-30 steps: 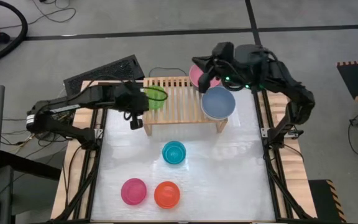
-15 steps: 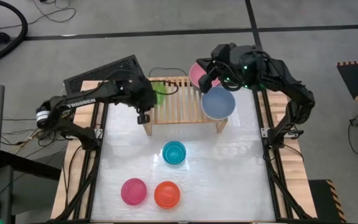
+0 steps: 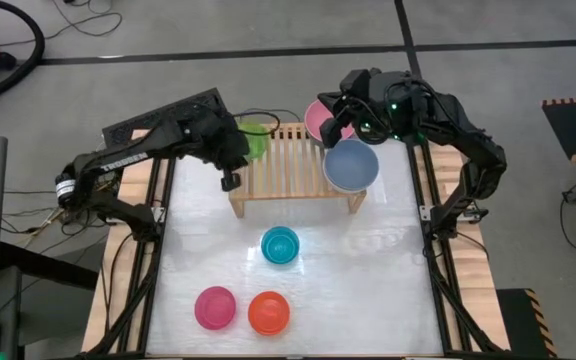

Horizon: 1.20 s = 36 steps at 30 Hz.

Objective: Place and stack bowls onto a shelf
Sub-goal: Adjust the shelf

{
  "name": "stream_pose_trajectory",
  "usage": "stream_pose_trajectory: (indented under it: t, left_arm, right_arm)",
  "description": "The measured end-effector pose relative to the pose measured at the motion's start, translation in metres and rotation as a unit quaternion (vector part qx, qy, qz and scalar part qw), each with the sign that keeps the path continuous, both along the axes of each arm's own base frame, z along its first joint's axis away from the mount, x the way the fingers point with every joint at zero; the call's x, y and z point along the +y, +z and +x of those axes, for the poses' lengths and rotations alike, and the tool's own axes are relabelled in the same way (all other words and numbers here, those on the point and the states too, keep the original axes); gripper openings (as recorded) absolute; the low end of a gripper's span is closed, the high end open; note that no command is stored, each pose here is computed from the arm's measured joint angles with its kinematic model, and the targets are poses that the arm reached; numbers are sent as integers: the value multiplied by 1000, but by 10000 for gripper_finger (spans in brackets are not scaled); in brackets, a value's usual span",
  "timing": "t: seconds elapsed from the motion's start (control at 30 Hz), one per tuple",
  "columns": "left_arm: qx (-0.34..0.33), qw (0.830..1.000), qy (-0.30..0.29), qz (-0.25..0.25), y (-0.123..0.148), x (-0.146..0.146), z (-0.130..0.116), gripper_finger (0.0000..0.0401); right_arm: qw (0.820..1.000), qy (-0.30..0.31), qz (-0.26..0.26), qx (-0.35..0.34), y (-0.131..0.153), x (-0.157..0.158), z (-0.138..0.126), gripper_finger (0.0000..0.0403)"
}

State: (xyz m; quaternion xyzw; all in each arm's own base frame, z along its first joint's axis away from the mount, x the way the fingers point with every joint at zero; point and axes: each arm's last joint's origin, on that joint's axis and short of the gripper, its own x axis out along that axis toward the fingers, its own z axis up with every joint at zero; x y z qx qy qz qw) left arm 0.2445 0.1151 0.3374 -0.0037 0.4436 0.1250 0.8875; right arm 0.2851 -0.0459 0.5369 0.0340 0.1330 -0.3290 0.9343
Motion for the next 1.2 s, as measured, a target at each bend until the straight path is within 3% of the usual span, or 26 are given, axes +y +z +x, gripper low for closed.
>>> stream_pose_trajectory:
  t: [0.17, 0.37, 0.6, 0.83, 0.97, 1.1, 1.2]
  left_arm:
    - [-81, 988, -79, -102, 33, -23, -14, 22]
    - [-96, 967, -180, -154, 34, -45, -15, 88]
    - [-28, 956, -202, -212, -11, -60, -4, 183]
    - [4, 957, -121, -263, -67, -68, 1, 248]
    - [4, 969, -91, -229, -84, -83, 5, 253]
    - [13, 977, -134, -168, -86, -111, 9, 252]
    - [26, 972, -166, -165, -84, -133, 8, 250]
  right_arm:
    - [1000, 13, 1, 5, 1, 7, -5, 38]
    - [1000, 19, 2, 3, 2, 11, -7, 39]
    - [999, 26, 31, -6, 1, 21, -8, 39]
    - [997, 34, 76, -6, -4, 36, -12, 39]
    - [995, 34, 97, -4, -6, 42, -13, 39]
    - [993, 37, 114, -6, -8, 48, -14, 39]
    - [992, 48, 117, -7, -8, 54, -14, 39]
